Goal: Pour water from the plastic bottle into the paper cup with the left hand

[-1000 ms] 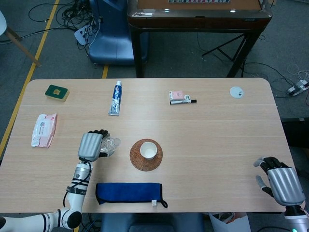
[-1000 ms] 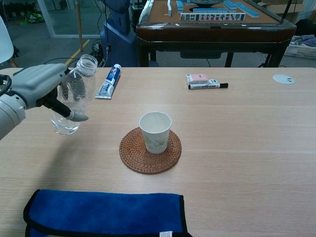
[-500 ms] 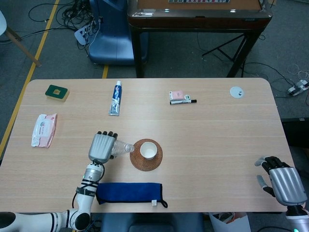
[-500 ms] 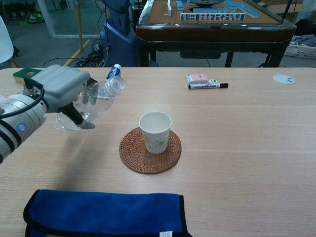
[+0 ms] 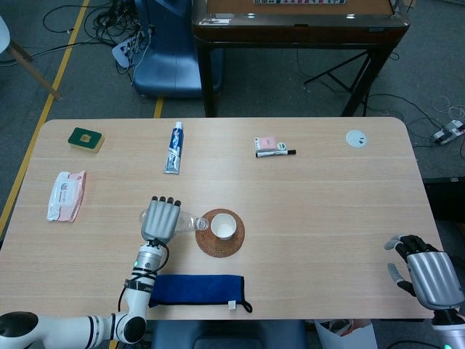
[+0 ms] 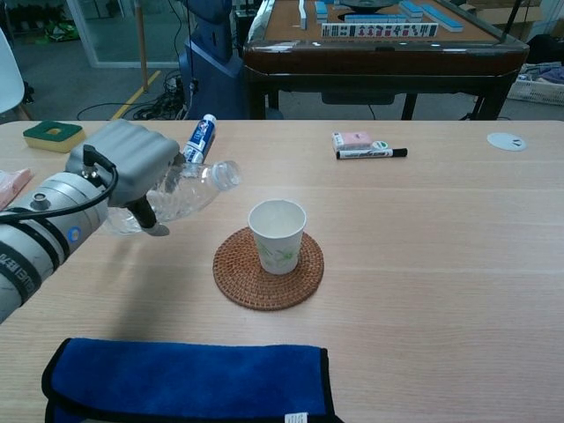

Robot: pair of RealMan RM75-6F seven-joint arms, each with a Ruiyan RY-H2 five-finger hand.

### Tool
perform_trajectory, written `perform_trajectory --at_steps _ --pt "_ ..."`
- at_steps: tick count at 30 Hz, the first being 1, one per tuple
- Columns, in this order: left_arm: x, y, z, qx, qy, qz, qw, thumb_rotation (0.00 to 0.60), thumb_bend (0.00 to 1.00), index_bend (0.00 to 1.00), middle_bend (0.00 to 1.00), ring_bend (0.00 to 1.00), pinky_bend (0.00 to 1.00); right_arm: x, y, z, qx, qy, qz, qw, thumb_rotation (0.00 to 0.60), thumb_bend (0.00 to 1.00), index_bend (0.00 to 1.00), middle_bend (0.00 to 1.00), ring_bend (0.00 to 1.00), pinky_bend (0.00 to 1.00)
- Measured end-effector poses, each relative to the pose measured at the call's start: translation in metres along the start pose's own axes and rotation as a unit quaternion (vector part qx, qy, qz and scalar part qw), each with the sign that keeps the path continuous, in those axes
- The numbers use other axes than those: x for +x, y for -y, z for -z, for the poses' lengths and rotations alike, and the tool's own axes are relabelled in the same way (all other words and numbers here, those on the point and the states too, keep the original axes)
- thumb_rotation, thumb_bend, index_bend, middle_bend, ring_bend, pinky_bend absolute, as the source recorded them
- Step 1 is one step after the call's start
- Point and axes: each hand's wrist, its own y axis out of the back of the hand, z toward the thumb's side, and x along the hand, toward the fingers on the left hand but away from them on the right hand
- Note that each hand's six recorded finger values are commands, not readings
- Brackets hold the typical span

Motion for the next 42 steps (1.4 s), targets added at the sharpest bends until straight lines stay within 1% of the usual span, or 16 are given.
perform_trajectory --at_steps 4,9,19,24,28,42 --pt "0.001 0.003 0.0 0.023 -0.004 0.002 0.9997 0.6 0.06 0.72 0.69 0.5 0.52 0.0 0.0 0.0 -0.001 0.0 -0.001 1.0 0.6 0.35 0.43 0.35 0.31 0.57" --pt "0.004 0.002 0.001 0.035 -0.01 0.001 0.9993 0.6 0.06 0.72 0.69 0.5 0.52 0.0 0.0 0.0 -0.007 -0.001 -0.004 1.0 0.6 0.35 0.43 0.35 0.31 0.57" --pt "0.005 -0.005 -0.007 0.073 -0.008 -0.008 0.9973 0.6 0.06 0.72 0.69 0.5 0.53 -0.001 -0.001 0.001 -0.009 0.0 -0.004 0.9999 0.6 0.35 0.43 0.35 0.31 0.57" --pt "0.004 -0.01 -0.014 0.08 -0.004 -0.011 0.9968 0.6 0.06 0.73 0.7 0.5 0.53 0.0 -0.001 0.002 -0.01 -0.001 -0.004 0.9999 0.6 0.35 0.43 0.35 0.31 0.57" --pt "0.005 -0.011 -0.017 0.076 -0.004 -0.006 0.9971 0.6 0.06 0.73 0.7 0.5 0.53 0.0 -0.002 0.002 -0.014 -0.001 -0.004 0.9999 0.6 0.35 0.43 0.35 0.31 0.57" --pt "0.009 -0.017 -0.029 0.117 -0.007 0.011 0.993 0.6 0.06 0.74 0.71 0.52 0.54 0.0 -0.002 0.003 -0.019 -0.001 -0.007 0.9998 0.6 0.35 0.43 0.35 0.31 0.57"
